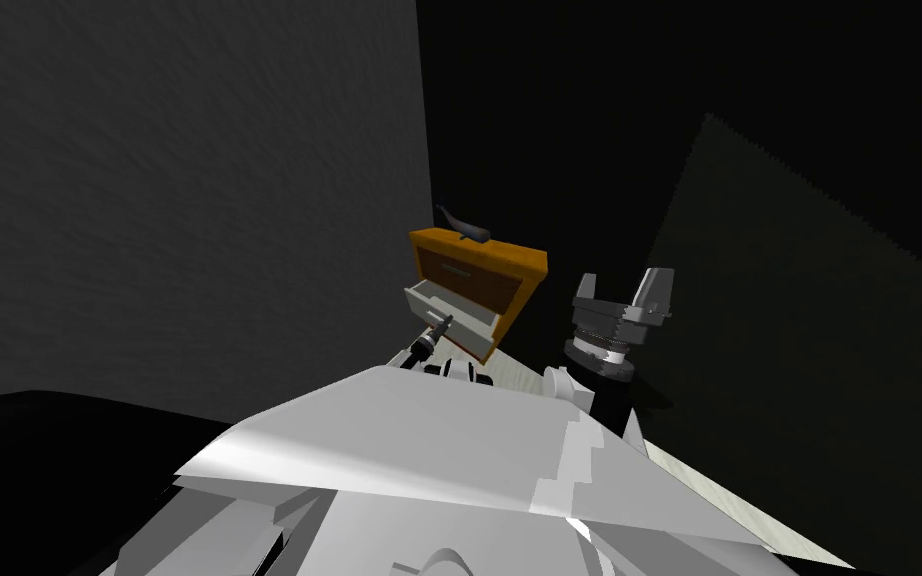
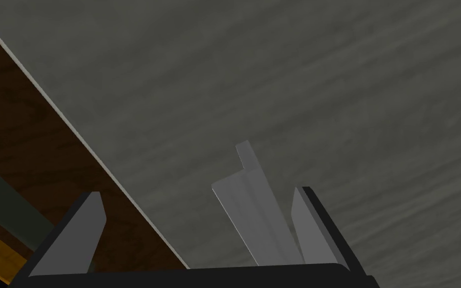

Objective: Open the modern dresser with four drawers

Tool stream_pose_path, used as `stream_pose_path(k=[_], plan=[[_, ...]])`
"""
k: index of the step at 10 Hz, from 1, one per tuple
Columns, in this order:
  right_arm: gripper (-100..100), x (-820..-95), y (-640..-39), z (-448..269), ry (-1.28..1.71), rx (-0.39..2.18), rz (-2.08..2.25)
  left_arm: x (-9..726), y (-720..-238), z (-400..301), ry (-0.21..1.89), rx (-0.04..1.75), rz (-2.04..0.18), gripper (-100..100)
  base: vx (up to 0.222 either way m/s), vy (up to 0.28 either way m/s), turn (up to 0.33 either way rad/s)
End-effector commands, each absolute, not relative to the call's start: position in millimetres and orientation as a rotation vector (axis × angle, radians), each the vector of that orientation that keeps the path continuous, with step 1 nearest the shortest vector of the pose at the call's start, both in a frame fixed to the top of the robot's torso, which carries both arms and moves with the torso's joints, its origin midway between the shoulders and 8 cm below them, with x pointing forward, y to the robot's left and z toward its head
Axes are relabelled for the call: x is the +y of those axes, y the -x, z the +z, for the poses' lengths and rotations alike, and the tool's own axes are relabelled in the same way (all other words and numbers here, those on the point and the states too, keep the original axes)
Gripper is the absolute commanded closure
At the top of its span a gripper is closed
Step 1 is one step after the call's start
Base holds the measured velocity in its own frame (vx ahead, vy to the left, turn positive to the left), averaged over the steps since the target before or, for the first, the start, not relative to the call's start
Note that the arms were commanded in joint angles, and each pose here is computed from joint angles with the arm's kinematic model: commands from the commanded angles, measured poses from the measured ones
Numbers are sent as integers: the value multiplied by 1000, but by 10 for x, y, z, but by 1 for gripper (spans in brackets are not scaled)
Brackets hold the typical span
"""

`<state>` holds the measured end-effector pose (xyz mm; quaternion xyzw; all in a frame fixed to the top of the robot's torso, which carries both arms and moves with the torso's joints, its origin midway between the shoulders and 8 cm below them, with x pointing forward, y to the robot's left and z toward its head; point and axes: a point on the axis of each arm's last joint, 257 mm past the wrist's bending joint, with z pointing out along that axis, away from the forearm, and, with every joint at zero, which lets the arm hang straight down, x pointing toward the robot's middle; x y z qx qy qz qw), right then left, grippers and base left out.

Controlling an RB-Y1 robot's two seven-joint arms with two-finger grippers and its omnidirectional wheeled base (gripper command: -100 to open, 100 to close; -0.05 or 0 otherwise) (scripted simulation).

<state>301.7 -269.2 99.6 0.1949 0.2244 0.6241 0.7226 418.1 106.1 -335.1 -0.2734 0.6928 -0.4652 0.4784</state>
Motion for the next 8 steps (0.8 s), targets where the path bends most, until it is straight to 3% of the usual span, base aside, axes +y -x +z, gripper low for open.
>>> stream_pose_path(k=[1, 8], plan=[[0, -2692, -3017, 996, -430, 495, 1378, 1101, -4266, -3211, 684, 1681, -1123, -100, -20, -1, -77], [0, -2692, -3017, 996, -430, 496, 1378, 1173, -4363, -2980, 709, 1664, -1105, -100, -27, 8, -47]])
